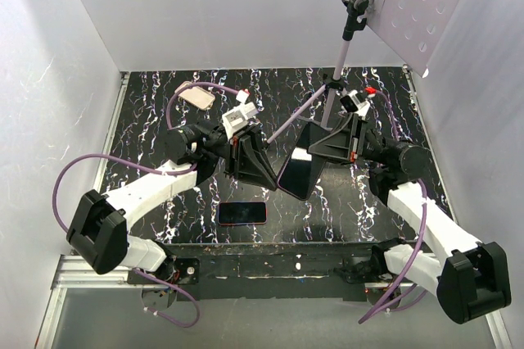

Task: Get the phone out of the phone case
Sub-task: Remove the phone case from the phone.

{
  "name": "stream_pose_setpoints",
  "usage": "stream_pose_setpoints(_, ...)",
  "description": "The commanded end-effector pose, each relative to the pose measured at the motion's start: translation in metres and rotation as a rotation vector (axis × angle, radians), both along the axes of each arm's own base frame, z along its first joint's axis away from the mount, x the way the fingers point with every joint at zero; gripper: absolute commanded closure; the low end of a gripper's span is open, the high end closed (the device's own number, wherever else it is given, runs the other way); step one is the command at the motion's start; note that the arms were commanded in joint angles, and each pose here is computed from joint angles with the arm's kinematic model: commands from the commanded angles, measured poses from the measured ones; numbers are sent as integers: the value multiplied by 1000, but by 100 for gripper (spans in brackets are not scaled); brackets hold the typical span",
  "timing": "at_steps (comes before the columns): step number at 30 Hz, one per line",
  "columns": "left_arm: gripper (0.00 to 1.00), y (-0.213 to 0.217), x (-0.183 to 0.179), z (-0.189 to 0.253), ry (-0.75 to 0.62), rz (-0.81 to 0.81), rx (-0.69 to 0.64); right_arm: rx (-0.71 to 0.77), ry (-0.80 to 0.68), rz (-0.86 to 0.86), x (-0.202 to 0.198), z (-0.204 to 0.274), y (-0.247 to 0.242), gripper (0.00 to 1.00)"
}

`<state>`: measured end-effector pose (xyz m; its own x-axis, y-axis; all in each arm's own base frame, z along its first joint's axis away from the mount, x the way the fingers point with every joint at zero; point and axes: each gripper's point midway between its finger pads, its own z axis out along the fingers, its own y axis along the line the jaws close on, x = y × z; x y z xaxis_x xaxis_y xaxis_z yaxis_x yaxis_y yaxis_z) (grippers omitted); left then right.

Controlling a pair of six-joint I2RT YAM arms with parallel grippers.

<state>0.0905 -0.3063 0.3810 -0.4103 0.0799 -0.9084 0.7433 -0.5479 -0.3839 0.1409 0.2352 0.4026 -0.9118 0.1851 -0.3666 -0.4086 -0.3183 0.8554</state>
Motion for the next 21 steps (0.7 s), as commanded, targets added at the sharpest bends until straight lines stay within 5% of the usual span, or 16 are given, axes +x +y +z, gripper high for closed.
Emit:
stream_pose_setpoints(1, 100, -2, -1, 23, -261, 28, -234, 136, 0, 34, -17, 45, -5, 99)
stream_pose_setpoints(10, 100, -13, 38, 19, -153, 344, -146, 95, -46, -50, -14, 46, -3, 99)
stream_pose_setpoints(12, 66, -8, 37, 10, -106, 383, -95, 66, -87, -105, -9, 47, -1, 99)
stream_pose_setpoints(15, 35, 8, 12, 3, -65, 350, -105, -24, -122, -193, 3, 39, 3, 99)
stream_pose_setpoints(18, 24, 18, 2, -2, -31, 381, -103, -77, -150, -237, 7, 37, 3, 99)
stream_pose_setpoints(21, 24, 23, -6, 6, -29, 367, -131, -70, -160, -235, 8, 40, 4, 99)
